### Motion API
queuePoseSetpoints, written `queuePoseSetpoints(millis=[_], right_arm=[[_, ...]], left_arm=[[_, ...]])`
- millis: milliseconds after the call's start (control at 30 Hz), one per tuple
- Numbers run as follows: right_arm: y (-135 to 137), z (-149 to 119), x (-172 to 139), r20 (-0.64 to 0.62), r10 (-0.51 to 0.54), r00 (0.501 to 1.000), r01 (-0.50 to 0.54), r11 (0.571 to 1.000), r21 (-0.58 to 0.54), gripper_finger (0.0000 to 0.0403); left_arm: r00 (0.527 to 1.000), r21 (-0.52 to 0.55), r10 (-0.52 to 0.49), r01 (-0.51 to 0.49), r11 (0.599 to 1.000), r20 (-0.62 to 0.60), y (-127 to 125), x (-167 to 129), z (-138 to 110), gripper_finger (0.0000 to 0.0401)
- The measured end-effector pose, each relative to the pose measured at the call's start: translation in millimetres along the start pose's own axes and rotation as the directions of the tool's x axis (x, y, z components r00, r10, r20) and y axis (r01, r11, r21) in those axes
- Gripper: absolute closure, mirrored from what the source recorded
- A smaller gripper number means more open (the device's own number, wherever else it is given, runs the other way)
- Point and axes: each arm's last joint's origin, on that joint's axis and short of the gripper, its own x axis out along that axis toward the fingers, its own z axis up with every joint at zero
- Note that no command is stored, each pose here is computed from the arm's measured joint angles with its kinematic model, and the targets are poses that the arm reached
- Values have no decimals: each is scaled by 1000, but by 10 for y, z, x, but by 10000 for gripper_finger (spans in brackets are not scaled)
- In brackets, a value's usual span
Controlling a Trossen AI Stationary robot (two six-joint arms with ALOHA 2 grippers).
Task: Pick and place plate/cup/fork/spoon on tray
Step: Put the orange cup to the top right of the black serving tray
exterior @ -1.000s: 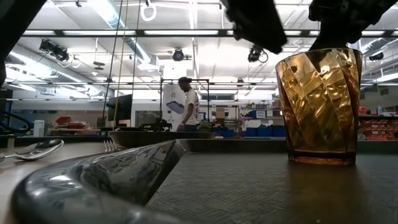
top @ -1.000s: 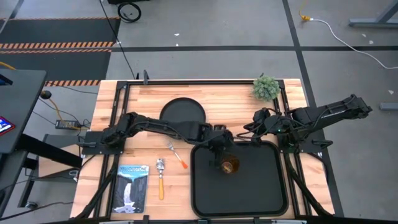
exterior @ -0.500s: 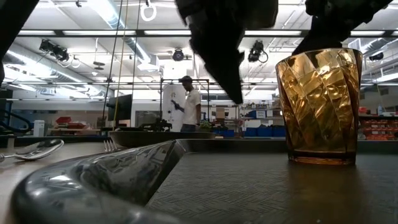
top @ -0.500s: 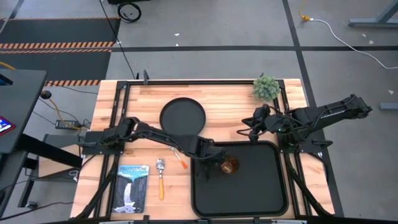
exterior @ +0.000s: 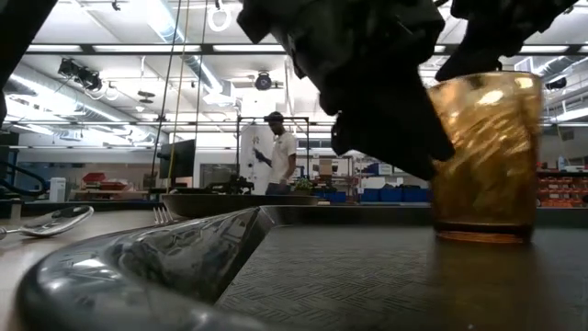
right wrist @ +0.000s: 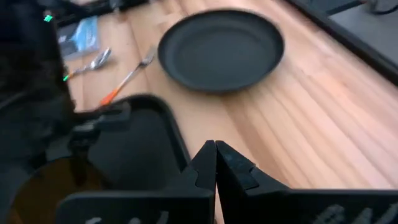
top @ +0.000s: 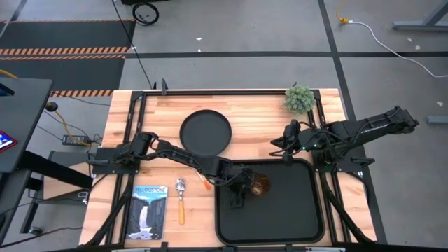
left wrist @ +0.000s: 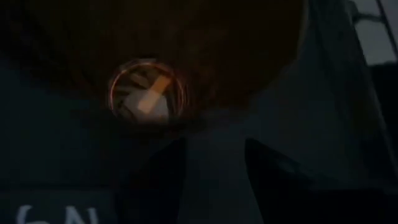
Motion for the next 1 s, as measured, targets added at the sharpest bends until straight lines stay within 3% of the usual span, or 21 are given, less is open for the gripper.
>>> queuePoseSetpoints(millis=[200,433,733,1000], right_arm=[[48,105,-153,-43,46,998,-49,996,-76,394],[212,44,-99,-166,180,970,-203,970,-134,394],[274,80,-295,-238,140,961,-176,975,-137,394],[278,138,-424,-261,124,958,-166,975,-149,394]], left_arm=[[986,-68,103,-95,993,127,48,51,-6,229],[957,-137,118,-84,987,264,103,273,5,230],[899,-192,204,-138,972,388,138,453,-14,230],[870,-198,194,-114,973,453,174,687,-34,230]])
